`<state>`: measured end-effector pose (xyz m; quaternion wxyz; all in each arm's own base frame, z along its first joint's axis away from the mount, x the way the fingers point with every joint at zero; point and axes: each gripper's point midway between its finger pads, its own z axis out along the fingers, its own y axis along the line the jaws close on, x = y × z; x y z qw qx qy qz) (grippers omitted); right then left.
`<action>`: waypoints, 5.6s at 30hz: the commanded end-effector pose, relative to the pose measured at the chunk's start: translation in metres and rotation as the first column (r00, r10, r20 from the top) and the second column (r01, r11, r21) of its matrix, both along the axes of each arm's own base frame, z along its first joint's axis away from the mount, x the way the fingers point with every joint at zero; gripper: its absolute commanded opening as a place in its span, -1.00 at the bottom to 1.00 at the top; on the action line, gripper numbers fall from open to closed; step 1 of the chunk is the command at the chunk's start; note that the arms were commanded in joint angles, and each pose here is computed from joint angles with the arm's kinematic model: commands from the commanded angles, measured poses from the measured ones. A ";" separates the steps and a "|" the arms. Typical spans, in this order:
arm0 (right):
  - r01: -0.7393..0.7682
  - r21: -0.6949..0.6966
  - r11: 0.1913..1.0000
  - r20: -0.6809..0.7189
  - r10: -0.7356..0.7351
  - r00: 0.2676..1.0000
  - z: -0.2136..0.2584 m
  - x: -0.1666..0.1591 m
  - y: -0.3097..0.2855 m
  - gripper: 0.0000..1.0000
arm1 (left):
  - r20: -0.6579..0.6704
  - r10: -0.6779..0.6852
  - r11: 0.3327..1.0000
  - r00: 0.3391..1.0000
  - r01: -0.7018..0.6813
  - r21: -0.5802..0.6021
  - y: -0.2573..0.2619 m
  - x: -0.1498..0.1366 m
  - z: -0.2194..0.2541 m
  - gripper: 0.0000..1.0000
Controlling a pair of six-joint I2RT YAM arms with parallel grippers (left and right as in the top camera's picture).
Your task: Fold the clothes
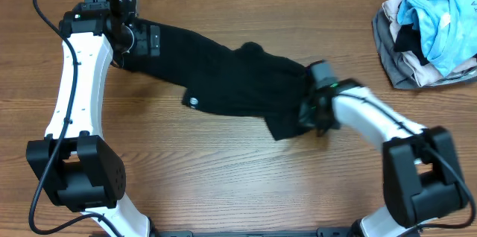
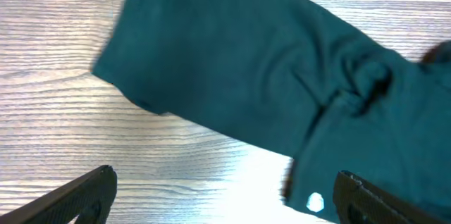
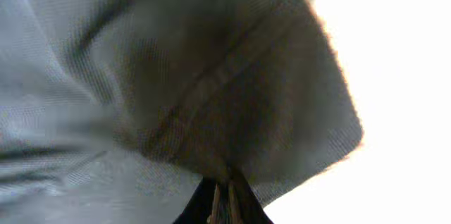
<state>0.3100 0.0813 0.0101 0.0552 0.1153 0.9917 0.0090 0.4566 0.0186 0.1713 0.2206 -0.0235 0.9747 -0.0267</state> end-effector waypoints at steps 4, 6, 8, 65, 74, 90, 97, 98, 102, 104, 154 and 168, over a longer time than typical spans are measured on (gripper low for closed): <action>-0.018 0.170 0.985 0.163 -0.010 0.987 0.088 0.057 -0.033 -0.92 | -0.020 -0.040 0.999 0.999 0.040 0.016 -0.001 -0.001 -0.007 1.00; -0.036 0.208 0.977 0.195 -0.006 0.981 0.105 0.066 -0.040 -0.92 | -0.036 -0.064 0.998 0.997 0.065 0.025 -0.002 -0.005 -0.013 1.00; -0.098 0.272 0.957 0.235 0.033 0.972 0.125 0.073 -0.032 -0.83 | -0.051 -0.085 0.996 0.995 0.087 0.034 -0.002 -0.008 -0.017 1.00; -0.812 -0.136 0.567 0.031 0.822 0.569 -0.021 0.009 0.239 0.33 | -0.061 0.105 0.995 0.993 -0.105 0.002 0.060 -0.017 -0.020 1.00; -0.700 -0.078 0.710 0.049 0.704 0.708 -0.019 0.038 0.210 -0.92 | -0.072 0.104 0.995 0.992 -0.105 0.002 0.059 -0.019 -0.022 1.00; -0.495 0.030 0.868 0.277 0.469 0.839 0.167 0.075 0.123 -0.92 | -0.074 0.102 0.995 0.992 -0.102 0.005 0.060 -0.020 -0.022 0.90; -0.469 0.022 0.883 0.238 0.451 0.860 0.159 0.072 0.105 -0.92 | -0.073 0.101 0.995 0.992 -0.101 0.002 0.059 -0.019 -0.022 0.92; -0.468 0.023 0.883 0.235 0.451 0.861 0.156 0.072 0.105 -0.92 | -0.073 0.101 0.995 0.992 -0.101 0.002 0.059 -0.019 -0.022 0.93; -0.459 0.027 0.888 0.218 0.443 0.870 0.139 0.075 0.107 -0.92 | -0.073 0.100 0.995 0.992 -0.101 0.002 0.059 -0.020 -0.022 0.93; -0.456 0.023 0.890 0.211 0.442 0.872 0.133 0.076 0.106 -0.92 | -0.073 0.100 0.995 0.992 -0.101 0.002 0.059 -0.020 -0.022 0.93; -0.537 -0.171 0.826 0.246 0.564 0.788 0.034 0.124 0.133 0.55 | -0.070 0.090 0.996 0.994 -0.090 0.002 0.054 -0.018 -0.022 0.95; -0.530 -0.179 0.829 0.319 0.559 0.766 0.041 0.139 0.141 0.33 | -0.070 0.089 0.996 0.994 -0.089 0.002 0.054 -0.018 -0.022 0.96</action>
